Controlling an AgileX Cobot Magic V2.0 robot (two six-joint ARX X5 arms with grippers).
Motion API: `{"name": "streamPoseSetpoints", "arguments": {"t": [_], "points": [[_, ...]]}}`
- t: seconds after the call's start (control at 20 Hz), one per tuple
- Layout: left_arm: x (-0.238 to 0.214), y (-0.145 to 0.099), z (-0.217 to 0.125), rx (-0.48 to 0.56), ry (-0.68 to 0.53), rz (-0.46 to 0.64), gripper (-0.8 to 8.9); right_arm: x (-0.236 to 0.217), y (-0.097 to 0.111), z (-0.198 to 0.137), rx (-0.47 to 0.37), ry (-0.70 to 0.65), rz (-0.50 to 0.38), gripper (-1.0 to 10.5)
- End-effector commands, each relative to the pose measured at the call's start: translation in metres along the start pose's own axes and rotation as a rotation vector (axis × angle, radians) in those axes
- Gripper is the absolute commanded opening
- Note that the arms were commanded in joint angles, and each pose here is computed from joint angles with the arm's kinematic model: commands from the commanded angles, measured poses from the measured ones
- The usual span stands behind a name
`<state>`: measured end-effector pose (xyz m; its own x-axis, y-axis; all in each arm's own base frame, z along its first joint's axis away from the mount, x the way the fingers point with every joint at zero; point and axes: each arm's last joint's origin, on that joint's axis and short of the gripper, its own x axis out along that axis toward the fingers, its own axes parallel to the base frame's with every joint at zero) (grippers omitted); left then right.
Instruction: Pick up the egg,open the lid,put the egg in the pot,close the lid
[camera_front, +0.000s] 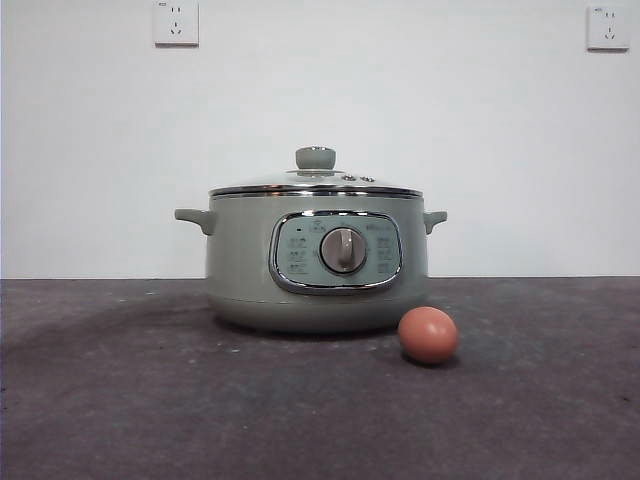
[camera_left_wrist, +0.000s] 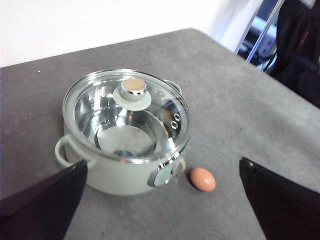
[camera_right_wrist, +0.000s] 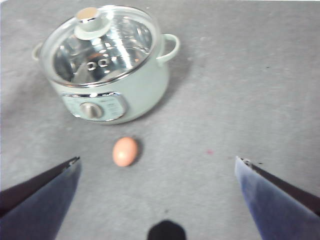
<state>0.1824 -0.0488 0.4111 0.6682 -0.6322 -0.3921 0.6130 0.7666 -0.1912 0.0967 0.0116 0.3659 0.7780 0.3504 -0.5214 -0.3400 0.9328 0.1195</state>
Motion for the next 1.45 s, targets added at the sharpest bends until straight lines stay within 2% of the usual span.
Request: {"name": "streamPoseSetpoints", "arguments": {"t": [0.05,0.35,0.7,1.1,1.45], "points": [[0.027,0.003,0.021,0.076,0.02,-0.001,6.06,-0.001,0.001,0.0,0.002,0.004,0.019,6.9],[0.126,0.011,0.057,0.183,0.112,0.007,6.05,0.006,-0.001,-0.001,0.02,0.054,0.024,6.9],[0.227,0.027,0.04,0.216,0.15,-0.004,6.06,0.012,-0.004,0.0,0.032,0.085,0.026,6.9],[0.279,0.041,0.016,0.221,0.155,0.003,6.05,0.02,-0.007,0.002,0.041,0.112,0.028,6.9],[0.294,0.042,0.005,0.219,0.181,0.017,5.87,0.027,-0.009,0.004,0.052,0.141,0.033,6.9]]}}
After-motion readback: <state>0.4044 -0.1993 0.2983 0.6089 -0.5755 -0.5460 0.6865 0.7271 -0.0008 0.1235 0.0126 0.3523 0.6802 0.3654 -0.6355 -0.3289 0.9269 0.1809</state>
